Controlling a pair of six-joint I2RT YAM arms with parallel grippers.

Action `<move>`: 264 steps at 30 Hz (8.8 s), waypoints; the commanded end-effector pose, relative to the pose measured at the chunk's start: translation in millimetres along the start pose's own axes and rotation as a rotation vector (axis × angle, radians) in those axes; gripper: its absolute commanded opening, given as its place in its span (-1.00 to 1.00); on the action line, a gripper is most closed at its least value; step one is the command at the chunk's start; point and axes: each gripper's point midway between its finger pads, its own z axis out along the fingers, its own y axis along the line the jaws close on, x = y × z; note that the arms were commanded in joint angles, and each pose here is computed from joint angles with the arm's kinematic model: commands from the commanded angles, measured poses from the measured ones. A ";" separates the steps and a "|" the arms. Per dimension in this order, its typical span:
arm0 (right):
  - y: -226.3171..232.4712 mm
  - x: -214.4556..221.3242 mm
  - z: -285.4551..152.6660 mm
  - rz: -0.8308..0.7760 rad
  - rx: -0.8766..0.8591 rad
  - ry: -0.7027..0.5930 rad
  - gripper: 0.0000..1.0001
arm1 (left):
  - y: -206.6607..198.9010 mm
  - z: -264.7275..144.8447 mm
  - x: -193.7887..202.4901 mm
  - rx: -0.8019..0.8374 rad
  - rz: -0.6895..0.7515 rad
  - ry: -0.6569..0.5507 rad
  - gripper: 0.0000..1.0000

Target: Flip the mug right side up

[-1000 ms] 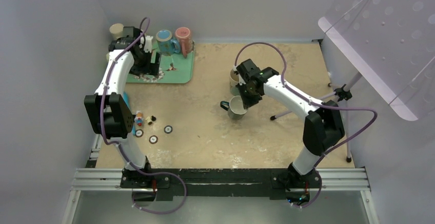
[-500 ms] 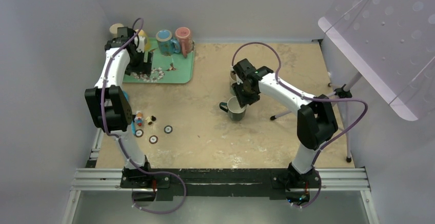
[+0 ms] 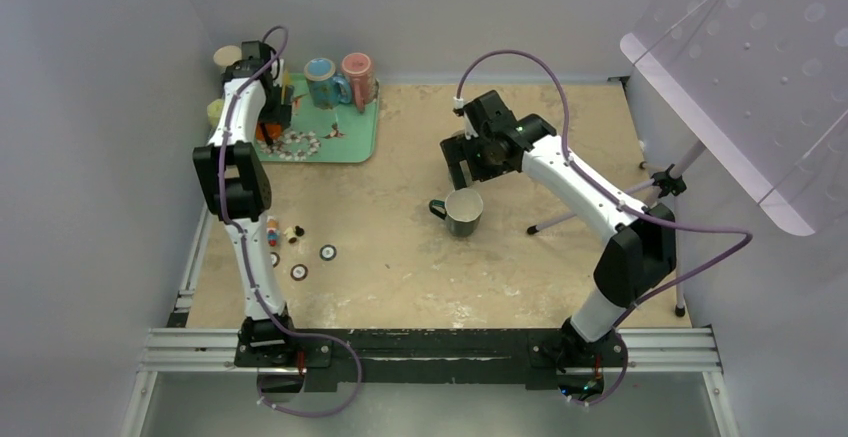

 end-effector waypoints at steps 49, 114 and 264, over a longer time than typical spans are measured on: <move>146.6 -150.7 -104.0 0.038 -0.571 -0.674 0.97 | -61.1 -95.7 12.9 0.535 -0.091 -0.208 -1.00; 125.5 -124.5 47.2 -0.510 -0.190 -0.138 -1.00 | 20.9 -152.8 44.9 0.148 -0.096 -0.103 1.00; 177.6 -21.2 -3.3 -0.435 -0.182 -0.024 -1.00 | -37.4 -236.2 25.3 0.470 -0.194 -0.236 1.00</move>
